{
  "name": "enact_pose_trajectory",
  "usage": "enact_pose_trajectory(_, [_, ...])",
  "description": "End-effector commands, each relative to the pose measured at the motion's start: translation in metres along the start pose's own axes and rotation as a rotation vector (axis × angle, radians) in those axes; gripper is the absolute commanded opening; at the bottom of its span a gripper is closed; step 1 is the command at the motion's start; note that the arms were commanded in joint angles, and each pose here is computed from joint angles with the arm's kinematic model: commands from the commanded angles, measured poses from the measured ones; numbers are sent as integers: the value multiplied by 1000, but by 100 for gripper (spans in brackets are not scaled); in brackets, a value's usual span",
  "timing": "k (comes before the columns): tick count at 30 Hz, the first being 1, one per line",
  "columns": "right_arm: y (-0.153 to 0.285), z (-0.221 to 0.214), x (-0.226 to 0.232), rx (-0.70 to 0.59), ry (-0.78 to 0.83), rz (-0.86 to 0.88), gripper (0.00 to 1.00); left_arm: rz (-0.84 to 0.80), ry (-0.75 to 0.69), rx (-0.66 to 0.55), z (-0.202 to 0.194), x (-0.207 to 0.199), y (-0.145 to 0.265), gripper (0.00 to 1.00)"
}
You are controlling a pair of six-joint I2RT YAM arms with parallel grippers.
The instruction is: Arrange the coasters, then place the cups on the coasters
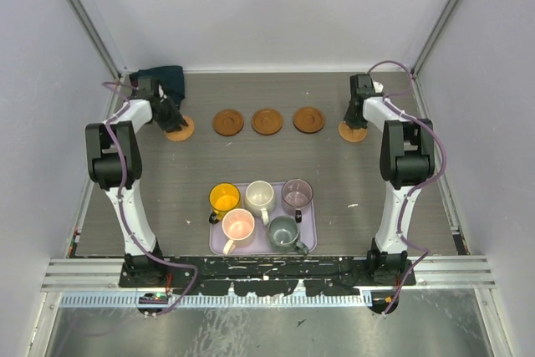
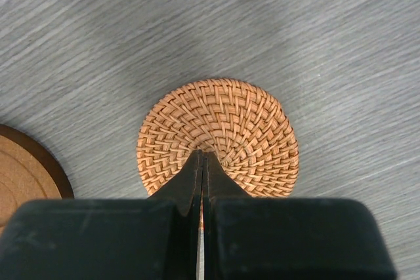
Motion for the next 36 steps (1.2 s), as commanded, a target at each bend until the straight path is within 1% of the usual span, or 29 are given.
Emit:
enact_pose_trajectory(1, [-6, 1, 9, 19, 23, 53, 1, 26, 6, 29, 8, 7, -13, 32])
enact_pose_trajectory(7, [-8, 3, 21, 21, 39, 136, 1, -80, 21, 58, 9, -8, -25, 33])
enact_pose_trajectory(10, [-9, 4, 27, 25, 49, 174, 1, -100, -10, 73, 3, -17, -29, 34])
enact_pose_trajectory(22, [-24, 10, 36, 18, 77, 167, 1, -124, -51, 97, -8, -35, -38, 34])
enact_pose_trajectory(28, [-20, 9, 34, 20, 71, 167, 1, -107, -51, 96, -9, -32, -40, 34])
enact_pose_trajectory(36, [-15, -4, 31, 41, 79, 170, 1, -122, -44, 93, -6, -34, -44, 34])
Point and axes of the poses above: each gripper's point midway between its finger pads, its own y axis back along the fingers, its own x axis along the line the jaws close on, z = x × y, the point moved 5 cm from there along y, back along the fingers, and after that the axes turned 8 degrees about -y, right-handed, at the moved point
